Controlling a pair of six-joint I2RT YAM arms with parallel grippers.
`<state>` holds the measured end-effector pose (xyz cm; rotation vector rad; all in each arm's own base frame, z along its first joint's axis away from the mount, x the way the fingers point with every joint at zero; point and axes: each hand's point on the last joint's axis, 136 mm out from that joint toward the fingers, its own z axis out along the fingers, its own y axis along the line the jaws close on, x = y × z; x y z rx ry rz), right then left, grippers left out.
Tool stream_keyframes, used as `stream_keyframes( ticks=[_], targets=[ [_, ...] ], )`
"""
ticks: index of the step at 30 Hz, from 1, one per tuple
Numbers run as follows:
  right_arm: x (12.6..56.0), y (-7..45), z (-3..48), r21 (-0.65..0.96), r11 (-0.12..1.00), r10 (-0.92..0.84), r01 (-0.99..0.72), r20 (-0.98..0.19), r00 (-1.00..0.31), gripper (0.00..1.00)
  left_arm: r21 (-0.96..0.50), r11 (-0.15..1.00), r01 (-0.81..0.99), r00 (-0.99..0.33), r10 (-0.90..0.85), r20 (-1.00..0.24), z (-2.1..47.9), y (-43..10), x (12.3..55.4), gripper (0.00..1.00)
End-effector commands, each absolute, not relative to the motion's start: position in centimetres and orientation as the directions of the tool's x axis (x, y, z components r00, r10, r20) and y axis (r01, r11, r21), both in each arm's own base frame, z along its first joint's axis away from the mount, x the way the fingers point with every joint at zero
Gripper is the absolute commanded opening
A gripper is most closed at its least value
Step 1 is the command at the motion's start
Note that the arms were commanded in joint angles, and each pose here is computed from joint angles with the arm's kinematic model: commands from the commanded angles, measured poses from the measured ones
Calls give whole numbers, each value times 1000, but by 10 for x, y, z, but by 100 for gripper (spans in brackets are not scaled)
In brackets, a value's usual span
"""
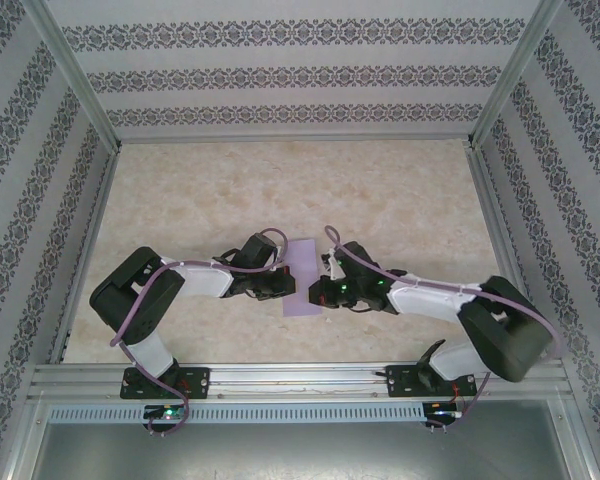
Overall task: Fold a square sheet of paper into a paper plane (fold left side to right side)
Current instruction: Hold the square sheet of paper at the center of the table.
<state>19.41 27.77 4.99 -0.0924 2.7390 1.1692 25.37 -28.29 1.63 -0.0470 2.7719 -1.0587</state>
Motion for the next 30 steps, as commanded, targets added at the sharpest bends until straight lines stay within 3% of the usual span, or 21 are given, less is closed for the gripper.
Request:
stream_keyframes(
  ticks=[1, 10, 17, 30],
  targets=[
    [208, 292, 50, 711, 690, 15, -135, -201, -979, 0, -558, 828, -43, -990, -112, -90, -18, -261, 236, 3],
    [200, 277, 12, 632, 771, 12, -77, -135, -991, 0, -601, 799, -3, -988, -95, -122, 2, -274, 247, 4],
    [186, 259, -9, 558, 828, -4, -52, -87, -996, 0, -640, 767, 44, -977, -100, -187, 36, -280, 278, 7],
    [181, 248, -17, 502, 863, -9, -49, -81, -997, 0, -691, 716, 97, -956, -125, -264, 74, -261, 313, 8]
  ],
)
